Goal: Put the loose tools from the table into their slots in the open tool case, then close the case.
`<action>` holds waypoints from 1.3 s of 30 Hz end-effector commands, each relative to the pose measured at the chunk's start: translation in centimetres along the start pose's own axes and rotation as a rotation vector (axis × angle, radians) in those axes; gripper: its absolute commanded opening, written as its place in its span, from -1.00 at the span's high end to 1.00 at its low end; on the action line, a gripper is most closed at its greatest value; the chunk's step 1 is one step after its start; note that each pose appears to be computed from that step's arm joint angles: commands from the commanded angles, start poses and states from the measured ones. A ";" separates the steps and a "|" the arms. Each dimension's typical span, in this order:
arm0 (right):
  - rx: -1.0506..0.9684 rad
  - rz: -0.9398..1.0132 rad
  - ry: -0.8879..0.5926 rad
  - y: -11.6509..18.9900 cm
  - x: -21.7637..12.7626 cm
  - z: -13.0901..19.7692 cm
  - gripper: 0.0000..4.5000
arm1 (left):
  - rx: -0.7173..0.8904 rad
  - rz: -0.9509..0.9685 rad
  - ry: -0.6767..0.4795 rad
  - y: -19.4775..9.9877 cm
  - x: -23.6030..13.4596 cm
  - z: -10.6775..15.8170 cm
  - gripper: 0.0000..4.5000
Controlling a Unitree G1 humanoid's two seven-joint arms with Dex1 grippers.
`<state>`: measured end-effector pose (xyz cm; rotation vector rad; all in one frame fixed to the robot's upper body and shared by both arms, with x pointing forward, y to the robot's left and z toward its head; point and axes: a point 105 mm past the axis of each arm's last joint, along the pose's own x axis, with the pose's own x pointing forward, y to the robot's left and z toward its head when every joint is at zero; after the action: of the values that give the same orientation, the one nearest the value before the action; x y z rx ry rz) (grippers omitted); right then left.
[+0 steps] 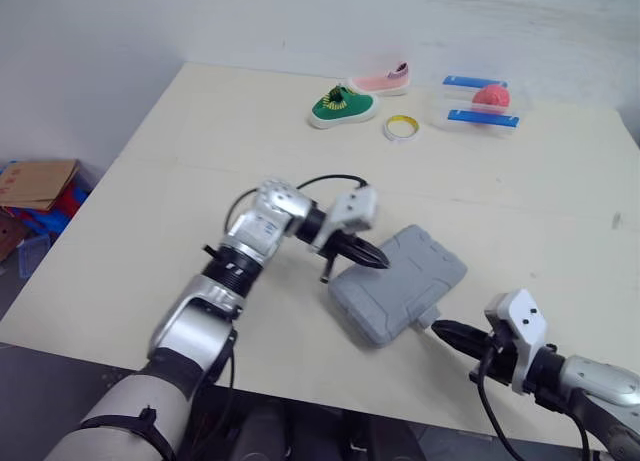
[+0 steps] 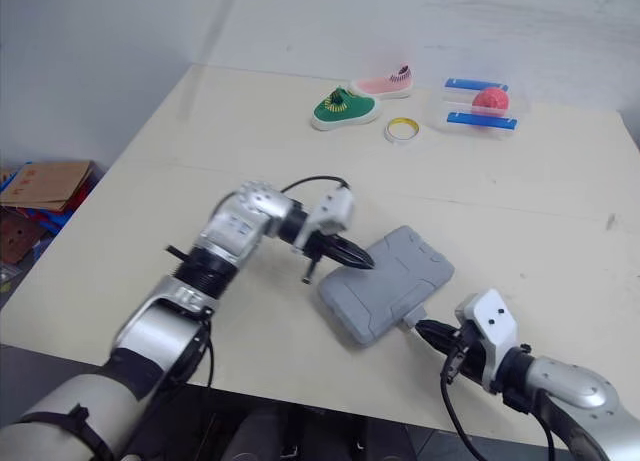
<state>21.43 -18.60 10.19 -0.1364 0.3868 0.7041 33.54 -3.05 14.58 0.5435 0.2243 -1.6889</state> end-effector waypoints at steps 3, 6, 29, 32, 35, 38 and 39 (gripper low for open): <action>-0.013 0.006 0.011 0.1 0.4 0.2 0.97 | 0.028 -0.099 0.073 -1.5 0.7 -1.3 1.00; -0.011 0.006 0.011 0.0 1.0 0.3 0.97 | 0.063 -0.120 0.118 -1.9 1.0 -2.0 1.00; 0.050 0.064 -0.139 -0.4 6.1 1.5 0.97 | 0.172 -0.122 0.229 -2.8 2.9 -5.4 1.00; 0.033 0.087 -0.125 -0.2 6.5 1.4 0.97 | 0.174 -0.125 0.227 -2.8 3.0 -5.4 1.00; 0.000 0.083 -0.125 -0.3 6.4 1.5 0.97 | 0.178 -0.130 0.216 -2.9 3.2 -5.3 1.00; 0.009 0.070 -0.130 -0.6 6.0 1.7 0.97 | 0.153 -0.150 0.176 -3.3 3.2 -4.9 1.00; -0.004 0.070 -0.121 -0.7 5.7 1.7 0.97 | 0.152 -0.148 0.175 -3.2 3.1 -4.9 1.00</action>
<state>25.90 -16.15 6.96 -0.0577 0.3872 0.7369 33.24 -2.78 12.50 0.8153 0.1015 -1.7082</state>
